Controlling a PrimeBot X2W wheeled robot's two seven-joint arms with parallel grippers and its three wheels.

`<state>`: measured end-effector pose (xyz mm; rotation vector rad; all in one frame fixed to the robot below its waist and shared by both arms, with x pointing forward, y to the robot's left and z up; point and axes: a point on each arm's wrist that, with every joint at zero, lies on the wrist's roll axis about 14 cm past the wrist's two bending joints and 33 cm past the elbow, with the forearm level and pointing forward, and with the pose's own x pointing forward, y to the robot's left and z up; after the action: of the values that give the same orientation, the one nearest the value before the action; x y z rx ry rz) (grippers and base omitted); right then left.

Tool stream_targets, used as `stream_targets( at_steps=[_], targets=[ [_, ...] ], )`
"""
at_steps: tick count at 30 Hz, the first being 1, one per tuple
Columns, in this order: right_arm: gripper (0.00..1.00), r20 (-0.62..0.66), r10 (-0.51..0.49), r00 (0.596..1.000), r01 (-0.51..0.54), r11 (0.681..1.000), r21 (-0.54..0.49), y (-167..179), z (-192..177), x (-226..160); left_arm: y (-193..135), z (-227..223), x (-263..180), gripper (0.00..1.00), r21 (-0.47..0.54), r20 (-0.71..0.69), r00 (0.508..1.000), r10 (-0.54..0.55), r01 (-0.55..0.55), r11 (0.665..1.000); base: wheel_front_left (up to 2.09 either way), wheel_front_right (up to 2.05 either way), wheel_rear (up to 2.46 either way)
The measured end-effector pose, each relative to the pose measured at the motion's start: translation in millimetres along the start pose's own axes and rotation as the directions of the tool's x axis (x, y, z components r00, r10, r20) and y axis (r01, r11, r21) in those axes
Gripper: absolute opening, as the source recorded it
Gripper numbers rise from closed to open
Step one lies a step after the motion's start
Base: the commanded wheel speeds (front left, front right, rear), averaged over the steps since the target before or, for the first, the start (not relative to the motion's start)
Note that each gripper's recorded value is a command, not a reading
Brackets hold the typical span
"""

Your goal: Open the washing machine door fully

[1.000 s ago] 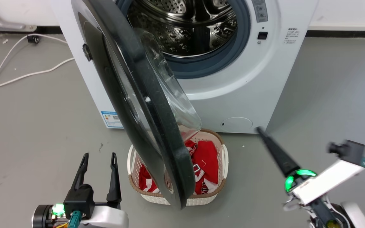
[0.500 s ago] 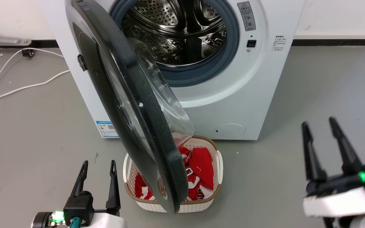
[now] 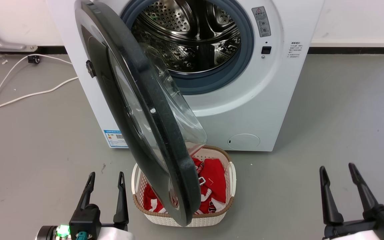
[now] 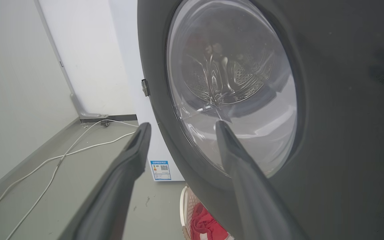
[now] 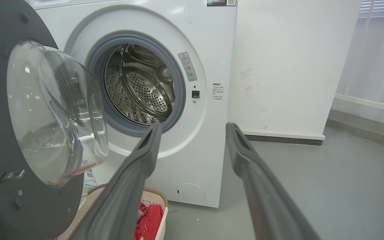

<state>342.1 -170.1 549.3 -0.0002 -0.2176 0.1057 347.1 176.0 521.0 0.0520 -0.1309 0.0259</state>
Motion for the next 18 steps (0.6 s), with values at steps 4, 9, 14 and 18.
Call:
stream_targets(
  at_steps=[4, 9, 14, 18],
  targets=[
    [1.00, -0.031, -0.011, 0.999, 0.012, 0.999, 0.031, -1.5, -9.5, -5.7, 0.3, -0.1, -0.8, 1.00, 0.001, -0.001, 1.000, 0.001, -0.001, 1.000, 0.00, 0.00, 0.00],
    [1.00, -0.044, -0.017, 0.999, 0.018, 0.999, 0.040, -2.8, -13.5, -8.0, 0.4, -1.4, -1.9, 1.00, 0.002, -0.005, 1.000, 0.002, -0.002, 1.000, 0.00, 0.00, 0.00],
    [1.00, -0.049, -0.017, 0.999, 0.019, 0.999, 0.041, -2.8, -14.8, -8.7, 0.7, -1.5, -2.0, 0.20, -0.004, -0.005, 1.000, 0.004, -0.004, 1.000, 0.00, 0.00, 0.00],
    [1.00, -0.049, -0.023, 0.999, 0.025, 0.998, 0.049, -4.1, -15.1, -9.4, 0.1, 0.1, -2.3, 0.00, -0.012, -0.001, 1.000, -0.002, 0.002, 1.000, 0.00, 0.00, 0.00]
  ],
)
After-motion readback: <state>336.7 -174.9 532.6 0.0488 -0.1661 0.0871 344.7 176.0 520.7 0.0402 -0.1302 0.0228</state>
